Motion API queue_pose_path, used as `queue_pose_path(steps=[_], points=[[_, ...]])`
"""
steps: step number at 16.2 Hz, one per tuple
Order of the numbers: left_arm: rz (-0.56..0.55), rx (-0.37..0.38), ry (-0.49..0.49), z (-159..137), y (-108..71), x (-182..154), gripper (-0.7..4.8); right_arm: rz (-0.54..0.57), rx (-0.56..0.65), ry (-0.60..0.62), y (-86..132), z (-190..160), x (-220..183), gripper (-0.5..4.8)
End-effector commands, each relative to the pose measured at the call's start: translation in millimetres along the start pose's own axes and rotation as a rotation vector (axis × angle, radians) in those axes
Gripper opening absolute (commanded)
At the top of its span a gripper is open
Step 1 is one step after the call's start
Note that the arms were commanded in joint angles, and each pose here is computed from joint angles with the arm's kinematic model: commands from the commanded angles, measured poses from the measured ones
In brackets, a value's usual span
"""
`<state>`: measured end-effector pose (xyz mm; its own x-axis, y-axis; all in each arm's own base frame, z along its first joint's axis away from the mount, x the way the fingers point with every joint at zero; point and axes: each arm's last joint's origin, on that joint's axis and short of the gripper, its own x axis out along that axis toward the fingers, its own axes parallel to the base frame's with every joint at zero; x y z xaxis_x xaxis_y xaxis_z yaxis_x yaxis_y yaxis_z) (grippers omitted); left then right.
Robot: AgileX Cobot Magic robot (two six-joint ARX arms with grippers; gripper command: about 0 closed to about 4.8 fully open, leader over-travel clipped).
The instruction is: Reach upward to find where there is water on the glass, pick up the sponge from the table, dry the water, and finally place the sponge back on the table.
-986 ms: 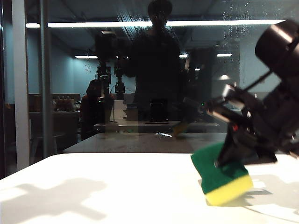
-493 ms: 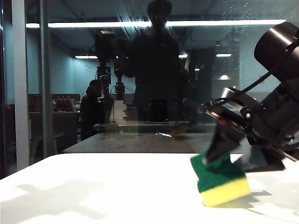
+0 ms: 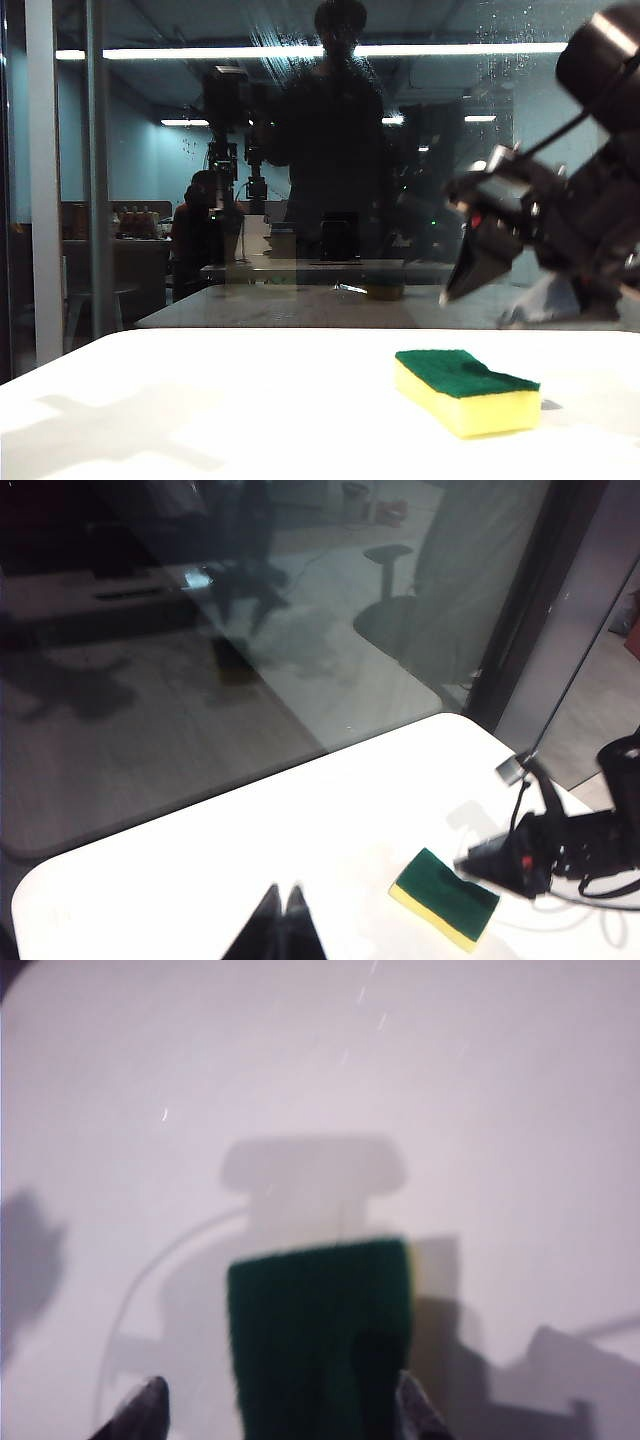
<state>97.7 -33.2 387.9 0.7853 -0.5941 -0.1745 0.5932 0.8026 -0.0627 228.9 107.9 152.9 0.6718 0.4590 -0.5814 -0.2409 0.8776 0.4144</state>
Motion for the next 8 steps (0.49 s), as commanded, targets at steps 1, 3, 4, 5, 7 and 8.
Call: queue_pose_path(steps=[1, 3, 4, 5, 7, 8], points=[[0.000, 0.005, -0.014, 1.5, -0.4, -0.7, -0.05, -0.070, -0.065, -0.039, 1.5, 5.8, -9.7, 1.80], [0.025, 0.033, -0.013, 1.5, 0.4, -0.7, -0.05, -0.181, -0.121, -0.032, -0.5, 4.8, -20.2, -0.02], [0.062, 0.052, -0.012, 1.5, 1.5, -0.8, -0.05, -0.255, -0.130, -0.045, -1.4, 5.4, -27.5, -0.03], [0.086, 0.063, -0.011, 1.6, 2.1, -0.9, -0.05, -0.287, -0.145, -0.057, -1.2, 6.6, -33.2, -0.03], [0.144, 0.092, -0.008, 1.6, 3.8, -1.1, -0.05, -0.308, -0.206, -0.121, 3.4, 13.4, -50.3, -0.03], [0.161, 0.098, -0.006, 1.6, 4.3, -1.2, -0.05, -0.298, -0.225, -0.159, 6.2, 17.0, -58.4, -0.03]])
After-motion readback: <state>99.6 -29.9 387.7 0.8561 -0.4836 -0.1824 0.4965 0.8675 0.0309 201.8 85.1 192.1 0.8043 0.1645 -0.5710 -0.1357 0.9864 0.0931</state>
